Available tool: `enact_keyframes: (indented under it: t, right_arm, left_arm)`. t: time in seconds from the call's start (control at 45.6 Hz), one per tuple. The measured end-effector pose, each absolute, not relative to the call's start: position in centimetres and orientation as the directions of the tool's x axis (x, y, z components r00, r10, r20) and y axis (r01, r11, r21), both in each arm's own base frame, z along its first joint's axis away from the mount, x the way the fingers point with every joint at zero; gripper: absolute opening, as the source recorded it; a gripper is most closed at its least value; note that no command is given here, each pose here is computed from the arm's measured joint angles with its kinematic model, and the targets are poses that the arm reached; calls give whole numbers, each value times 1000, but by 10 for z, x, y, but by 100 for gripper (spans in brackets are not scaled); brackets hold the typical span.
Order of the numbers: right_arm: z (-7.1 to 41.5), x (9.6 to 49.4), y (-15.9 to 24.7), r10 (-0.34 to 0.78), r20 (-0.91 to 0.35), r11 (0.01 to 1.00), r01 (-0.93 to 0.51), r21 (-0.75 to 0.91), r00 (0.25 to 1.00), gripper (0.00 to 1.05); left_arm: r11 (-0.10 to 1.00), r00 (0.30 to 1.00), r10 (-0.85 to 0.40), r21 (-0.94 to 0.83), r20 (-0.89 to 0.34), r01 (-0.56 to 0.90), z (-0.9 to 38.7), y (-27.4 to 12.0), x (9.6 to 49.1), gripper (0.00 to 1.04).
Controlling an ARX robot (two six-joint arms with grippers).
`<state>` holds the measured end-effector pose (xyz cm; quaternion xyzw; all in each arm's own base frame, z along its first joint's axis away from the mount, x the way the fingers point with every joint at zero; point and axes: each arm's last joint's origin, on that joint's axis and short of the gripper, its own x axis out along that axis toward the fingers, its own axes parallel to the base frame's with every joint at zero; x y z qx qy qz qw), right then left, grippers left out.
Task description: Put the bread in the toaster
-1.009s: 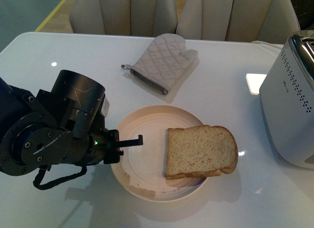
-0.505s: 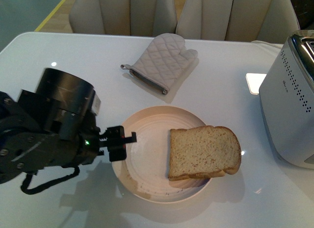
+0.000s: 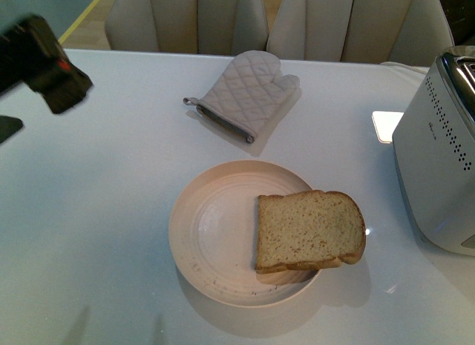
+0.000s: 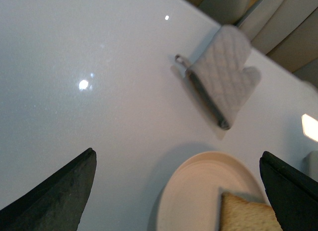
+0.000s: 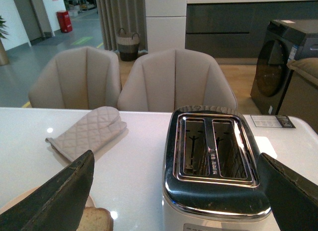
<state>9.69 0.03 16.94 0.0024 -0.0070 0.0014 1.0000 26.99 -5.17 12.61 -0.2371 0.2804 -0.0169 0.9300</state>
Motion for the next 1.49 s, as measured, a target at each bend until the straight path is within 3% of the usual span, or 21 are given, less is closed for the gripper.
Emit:
enact_keyframes:
  t: [0.263,0.417,0.549,0.636,0.746,0.878,1.119,1.492]
  right_arm:
    - [169,97,0,2,14,1000,-2,5,1000,96]
    - [169,97,0,2,14,1000,-2,5,1000,96]
    - [169,97,0,2,14,1000,-2,5,1000,96]
    - [169,97,0,2,14,1000,-2,5,1000,96]
    - [169,97,0,2,14,1000,-2,5,1000,96]
    - [169,97,0,2,14,1000,-2,5,1000,96]
    - [169,97,0,2,14,1000,-2,5,1000,96]
    - [169,97,0,2,14,1000,-2,5,1000,96]
  left_arm:
    - [800,948,-103,-591,-302,-102,172,-24,213,98]
    - [708,977,-39,-696,-210,-121,179,-6,163,98]
    - [677,992,-48,-734,-117,-54,178,0,138,98]
    - [799,1000,3,-601,-30,-20,169,1,133,86]
    - [952,1000,1,-305,-1,-1,168,0,129,68]
    - [995,1000,2,-98,11,0,170,0,124,45]
    - [1000,1000,2,-22,13,-1,171,0,117,4]
    - [1000,1000,2,-12,13,-1,170,0,109,3]
